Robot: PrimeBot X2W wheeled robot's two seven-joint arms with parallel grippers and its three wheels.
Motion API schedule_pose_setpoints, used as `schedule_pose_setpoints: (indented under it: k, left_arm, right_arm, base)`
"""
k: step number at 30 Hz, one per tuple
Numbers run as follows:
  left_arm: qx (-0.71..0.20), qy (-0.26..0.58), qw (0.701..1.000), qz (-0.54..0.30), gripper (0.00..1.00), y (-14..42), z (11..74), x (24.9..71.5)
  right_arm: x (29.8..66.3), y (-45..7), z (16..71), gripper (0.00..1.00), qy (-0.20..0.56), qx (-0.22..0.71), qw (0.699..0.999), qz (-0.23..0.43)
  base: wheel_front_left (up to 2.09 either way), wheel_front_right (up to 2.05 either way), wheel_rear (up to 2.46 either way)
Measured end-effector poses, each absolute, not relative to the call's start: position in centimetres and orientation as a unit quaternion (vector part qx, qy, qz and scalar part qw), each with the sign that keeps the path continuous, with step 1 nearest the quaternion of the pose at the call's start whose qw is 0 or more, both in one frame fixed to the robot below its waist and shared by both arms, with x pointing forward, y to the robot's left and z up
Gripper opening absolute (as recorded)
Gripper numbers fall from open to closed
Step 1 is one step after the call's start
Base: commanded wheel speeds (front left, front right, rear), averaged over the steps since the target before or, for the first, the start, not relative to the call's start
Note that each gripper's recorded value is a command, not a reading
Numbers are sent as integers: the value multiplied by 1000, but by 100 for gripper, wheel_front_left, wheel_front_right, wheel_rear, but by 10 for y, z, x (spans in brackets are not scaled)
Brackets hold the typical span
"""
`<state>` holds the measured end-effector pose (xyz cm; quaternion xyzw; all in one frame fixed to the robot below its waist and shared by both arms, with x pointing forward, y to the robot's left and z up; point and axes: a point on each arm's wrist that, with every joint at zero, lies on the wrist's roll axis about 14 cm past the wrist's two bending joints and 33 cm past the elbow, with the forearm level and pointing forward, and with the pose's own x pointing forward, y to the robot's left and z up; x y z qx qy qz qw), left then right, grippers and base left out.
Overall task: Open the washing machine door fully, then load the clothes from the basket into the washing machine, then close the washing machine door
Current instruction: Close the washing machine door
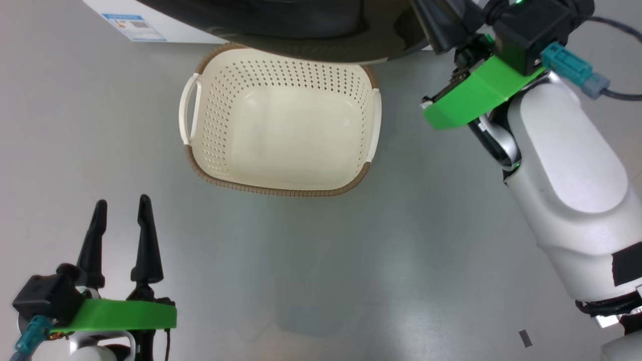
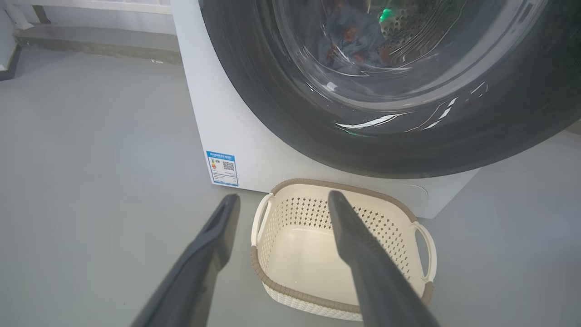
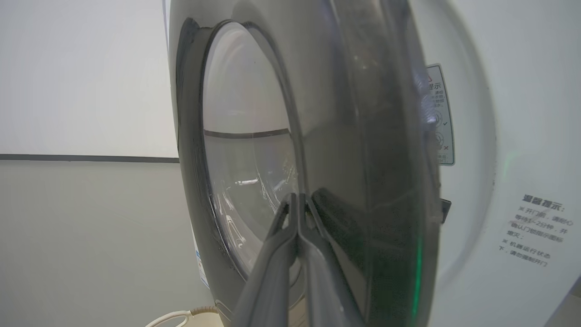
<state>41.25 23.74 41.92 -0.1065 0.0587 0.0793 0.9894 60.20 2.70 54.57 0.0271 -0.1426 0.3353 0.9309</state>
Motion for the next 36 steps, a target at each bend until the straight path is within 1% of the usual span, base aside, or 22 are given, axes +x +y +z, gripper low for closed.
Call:
schedule_pose_setpoints:
  k: [21,29,36]
  left_arm:
    - [-94,80,987,104,100,252,408,401]
    - [-93,88,985,112,100,256,404,394]
    - [-95,90,984,118,100,258,405,389]
  right_arm:
    - [653,17,553,0,-166,-1,937,308]
    - [676,2,557,0,-170,-13,944,283]
    - [684,-1,556,0,-166,-15,947,275]
  base:
    - [0,0,0]
    - [0,0,0]
    - [0,0,0]
